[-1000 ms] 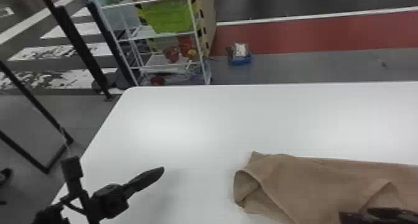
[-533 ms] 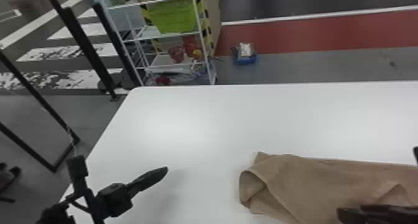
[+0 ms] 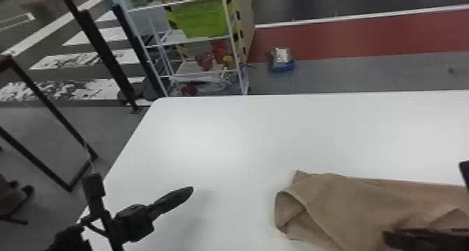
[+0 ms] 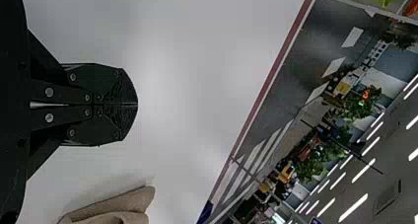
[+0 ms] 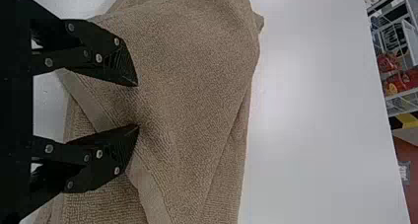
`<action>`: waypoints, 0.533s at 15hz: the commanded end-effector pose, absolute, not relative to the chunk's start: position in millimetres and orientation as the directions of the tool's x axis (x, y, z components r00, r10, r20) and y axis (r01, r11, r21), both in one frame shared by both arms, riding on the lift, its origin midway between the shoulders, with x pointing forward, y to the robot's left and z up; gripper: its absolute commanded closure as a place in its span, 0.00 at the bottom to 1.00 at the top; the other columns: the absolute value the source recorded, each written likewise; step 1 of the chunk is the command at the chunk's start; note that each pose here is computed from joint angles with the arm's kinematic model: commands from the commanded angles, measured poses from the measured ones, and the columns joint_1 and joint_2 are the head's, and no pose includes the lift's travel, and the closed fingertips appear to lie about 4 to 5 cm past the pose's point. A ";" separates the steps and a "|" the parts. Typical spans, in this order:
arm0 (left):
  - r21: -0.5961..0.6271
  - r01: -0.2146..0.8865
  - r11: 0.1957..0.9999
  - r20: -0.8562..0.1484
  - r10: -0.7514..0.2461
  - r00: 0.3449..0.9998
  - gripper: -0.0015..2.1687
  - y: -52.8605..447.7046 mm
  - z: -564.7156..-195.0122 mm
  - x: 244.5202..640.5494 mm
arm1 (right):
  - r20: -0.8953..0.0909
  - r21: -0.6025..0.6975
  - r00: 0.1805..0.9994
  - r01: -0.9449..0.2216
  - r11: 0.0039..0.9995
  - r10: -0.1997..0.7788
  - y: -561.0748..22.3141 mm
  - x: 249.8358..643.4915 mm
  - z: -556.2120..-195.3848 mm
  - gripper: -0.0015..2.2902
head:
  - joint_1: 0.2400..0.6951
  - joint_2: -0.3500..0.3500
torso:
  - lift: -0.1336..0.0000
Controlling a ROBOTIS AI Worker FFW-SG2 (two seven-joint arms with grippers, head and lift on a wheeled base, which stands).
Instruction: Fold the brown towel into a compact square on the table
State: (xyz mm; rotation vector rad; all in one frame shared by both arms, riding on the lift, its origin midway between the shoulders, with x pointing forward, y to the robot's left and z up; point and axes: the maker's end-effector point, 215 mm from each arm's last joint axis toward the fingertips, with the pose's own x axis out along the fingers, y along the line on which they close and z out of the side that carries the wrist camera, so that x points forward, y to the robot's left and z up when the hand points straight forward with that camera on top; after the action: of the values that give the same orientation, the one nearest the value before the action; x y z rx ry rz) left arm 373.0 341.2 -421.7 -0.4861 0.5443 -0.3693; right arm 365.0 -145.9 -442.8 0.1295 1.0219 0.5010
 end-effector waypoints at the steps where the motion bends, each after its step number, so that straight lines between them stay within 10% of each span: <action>1: -0.527 0.203 0.825 -0.402 -0.452 0.796 0.79 341.6 -421.4 373.3 | -0.781 0.353 0.407 -0.337 0.873 0.473 -142.9 362.3 -443.8 0.52 | 1.00 0.92 | 0.07; 8: -0.521 0.201 0.829 -0.400 -0.446 0.801 0.79 343.5 -417.4 373.5 | -0.710 0.431 0.446 -0.337 0.837 0.545 -152.3 369.4 -416.5 0.63 | 1.00 0.93 | 0.07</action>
State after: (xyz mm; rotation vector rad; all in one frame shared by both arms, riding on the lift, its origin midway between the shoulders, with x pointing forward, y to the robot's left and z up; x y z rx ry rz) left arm 373.6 343.1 -419.1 -0.4797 0.5417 -0.3623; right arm 368.1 -145.5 -426.0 0.2060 0.9847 0.5513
